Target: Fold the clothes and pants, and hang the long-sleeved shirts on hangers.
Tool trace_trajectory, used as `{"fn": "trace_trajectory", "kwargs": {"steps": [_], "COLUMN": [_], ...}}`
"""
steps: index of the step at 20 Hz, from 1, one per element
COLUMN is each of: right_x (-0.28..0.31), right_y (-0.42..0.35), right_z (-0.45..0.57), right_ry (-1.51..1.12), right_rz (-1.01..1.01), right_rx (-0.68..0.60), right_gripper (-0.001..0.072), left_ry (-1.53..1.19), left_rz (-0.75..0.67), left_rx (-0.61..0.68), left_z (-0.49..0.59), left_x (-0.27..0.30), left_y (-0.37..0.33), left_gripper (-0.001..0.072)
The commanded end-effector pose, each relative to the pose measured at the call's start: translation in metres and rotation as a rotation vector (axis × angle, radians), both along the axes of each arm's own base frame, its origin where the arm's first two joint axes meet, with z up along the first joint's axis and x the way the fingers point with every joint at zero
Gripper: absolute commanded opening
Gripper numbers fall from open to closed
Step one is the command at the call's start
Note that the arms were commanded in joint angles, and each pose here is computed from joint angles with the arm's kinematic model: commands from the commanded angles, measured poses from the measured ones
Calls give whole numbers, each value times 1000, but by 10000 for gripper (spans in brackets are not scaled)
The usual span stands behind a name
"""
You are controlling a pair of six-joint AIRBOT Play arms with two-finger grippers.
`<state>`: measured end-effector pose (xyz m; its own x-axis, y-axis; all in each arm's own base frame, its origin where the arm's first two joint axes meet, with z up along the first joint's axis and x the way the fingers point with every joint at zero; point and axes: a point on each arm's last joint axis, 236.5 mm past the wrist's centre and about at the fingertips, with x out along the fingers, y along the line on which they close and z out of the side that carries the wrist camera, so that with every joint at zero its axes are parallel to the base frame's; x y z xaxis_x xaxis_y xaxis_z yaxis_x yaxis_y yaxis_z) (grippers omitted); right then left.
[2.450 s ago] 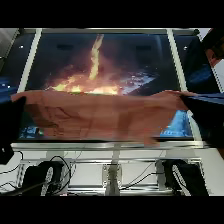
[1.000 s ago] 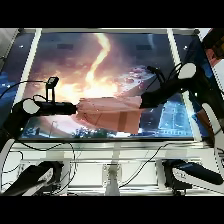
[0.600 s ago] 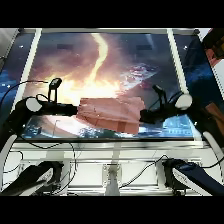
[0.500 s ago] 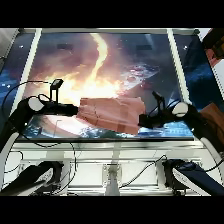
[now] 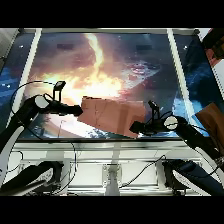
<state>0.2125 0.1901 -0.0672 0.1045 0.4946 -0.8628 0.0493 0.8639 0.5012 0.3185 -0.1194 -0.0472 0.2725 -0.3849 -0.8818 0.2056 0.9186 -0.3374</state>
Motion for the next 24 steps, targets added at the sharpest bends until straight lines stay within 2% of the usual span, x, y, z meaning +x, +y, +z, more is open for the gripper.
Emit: {"fn": "trace_trajectory", "kwargs": {"steps": [1, 6, 8, 10, 14, 17, 21, 24], "right_x": [16, 60, 63, 55, 66, 67, 63, 64], "right_y": [-17, -105, -132, -135, -102, -90, -60, -54], "right_z": [17, 54, 47, 28, 4, -17, -35, -53], "right_ry": [-59, -94, -86, -64, -145, -77, -3, 48], "right_rz": [70, -38, -92, -117, -189, -208, -160, -167], "right_rx": [-85, -244, -249, -197, -2, 66, 213, 251], "right_gripper": [574, 572, 510, 510, 512, 546, 545, 563], "left_ry": [-75, -280, -316, -329, -328, -328, -328, -328], "left_rz": [-3, -22, -21, -20, -21, -21, -21, -21], "left_rx": [6, 66, 63, 61, 61, 61, 61, 61], "left_z": [25, 91, 104, 109, 109, 109, 109, 109], "left_x": [15, 33, 31, 31, 30, 30, 30, 30], "left_y": [2, 14, 14, 14, 14, 14, 14, 14], "left_gripper": [697, 694, 693, 693, 693, 692, 692, 692]}}
